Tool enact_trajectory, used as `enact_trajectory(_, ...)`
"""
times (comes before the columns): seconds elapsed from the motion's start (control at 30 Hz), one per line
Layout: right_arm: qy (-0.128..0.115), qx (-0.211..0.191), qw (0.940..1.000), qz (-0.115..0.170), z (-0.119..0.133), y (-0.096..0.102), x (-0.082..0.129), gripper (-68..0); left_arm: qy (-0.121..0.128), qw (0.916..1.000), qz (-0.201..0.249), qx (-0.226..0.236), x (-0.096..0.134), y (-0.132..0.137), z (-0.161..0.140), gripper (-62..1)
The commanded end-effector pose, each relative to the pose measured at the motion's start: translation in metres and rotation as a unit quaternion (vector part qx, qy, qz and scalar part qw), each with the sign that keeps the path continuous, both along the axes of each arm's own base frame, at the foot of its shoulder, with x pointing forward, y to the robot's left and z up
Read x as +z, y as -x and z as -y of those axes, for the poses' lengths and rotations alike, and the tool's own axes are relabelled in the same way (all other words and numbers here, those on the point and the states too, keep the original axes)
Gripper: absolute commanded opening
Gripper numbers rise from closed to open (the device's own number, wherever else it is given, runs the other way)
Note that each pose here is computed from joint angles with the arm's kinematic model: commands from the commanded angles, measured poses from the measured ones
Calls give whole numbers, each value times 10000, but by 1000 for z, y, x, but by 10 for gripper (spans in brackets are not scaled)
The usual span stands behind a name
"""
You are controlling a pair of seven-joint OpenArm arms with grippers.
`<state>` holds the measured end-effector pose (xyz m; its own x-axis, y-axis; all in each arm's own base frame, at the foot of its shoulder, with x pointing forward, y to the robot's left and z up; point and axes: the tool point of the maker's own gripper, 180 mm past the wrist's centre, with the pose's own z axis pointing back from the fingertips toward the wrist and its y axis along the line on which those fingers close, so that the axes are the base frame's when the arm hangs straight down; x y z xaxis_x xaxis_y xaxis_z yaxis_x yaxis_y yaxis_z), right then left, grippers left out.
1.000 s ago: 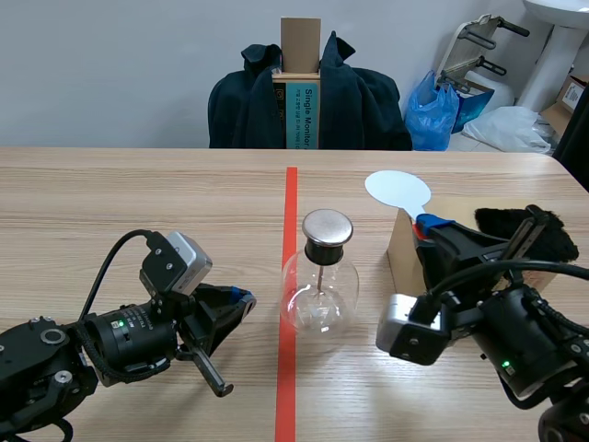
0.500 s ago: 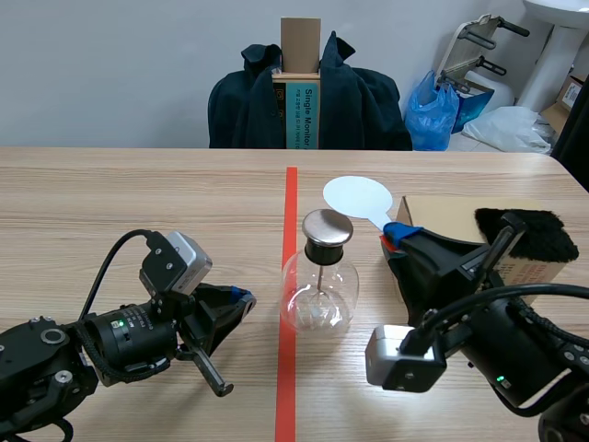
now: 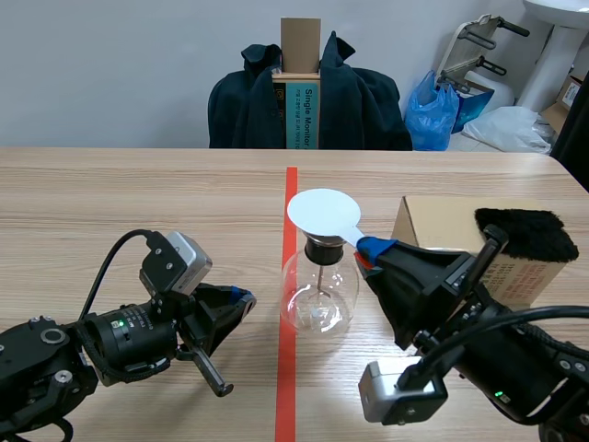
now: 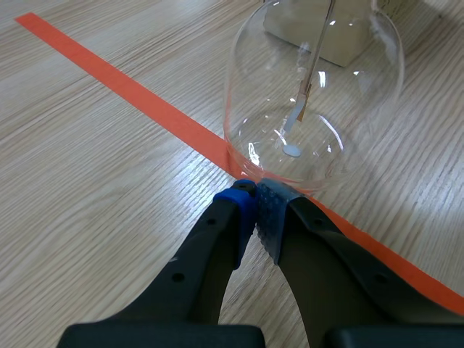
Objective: Do the electroscope experiment.
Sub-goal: 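Move the plate toward and away from the electroscope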
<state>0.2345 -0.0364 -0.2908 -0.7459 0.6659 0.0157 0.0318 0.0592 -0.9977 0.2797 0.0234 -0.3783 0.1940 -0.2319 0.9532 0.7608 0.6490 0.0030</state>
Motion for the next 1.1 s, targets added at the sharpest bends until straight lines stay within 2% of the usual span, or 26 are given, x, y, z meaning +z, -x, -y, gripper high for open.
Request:
enact_trajectory(0.0,-25,39,9998,179,1,-3,10,-667,133,9998,161,21,12,-7,3,-587)
enact_trajectory(0.43,99,257,9994,197,-5,3,7,-667,133,9998,161,21,12,-7,3,-587)
enact_trajectory(0.6,284,318,9989,213,-6,4,2,-667,131,9998,160,21,12,-7,3,-587)
enact_trajectory(0.67,360,271,9987,229,-5,3,1,-667,131,9998,160,21,12,-7,3,-587)
enact_trajectory(0.8,363,132,9989,266,-2,-2,2,-667,131,9998,160,21,12,-7,3,-587)
enact_trajectory(1.07,307,-603,9972,329,17,-21,6,-667,131,9998,160,21,12,-7,3,-587)
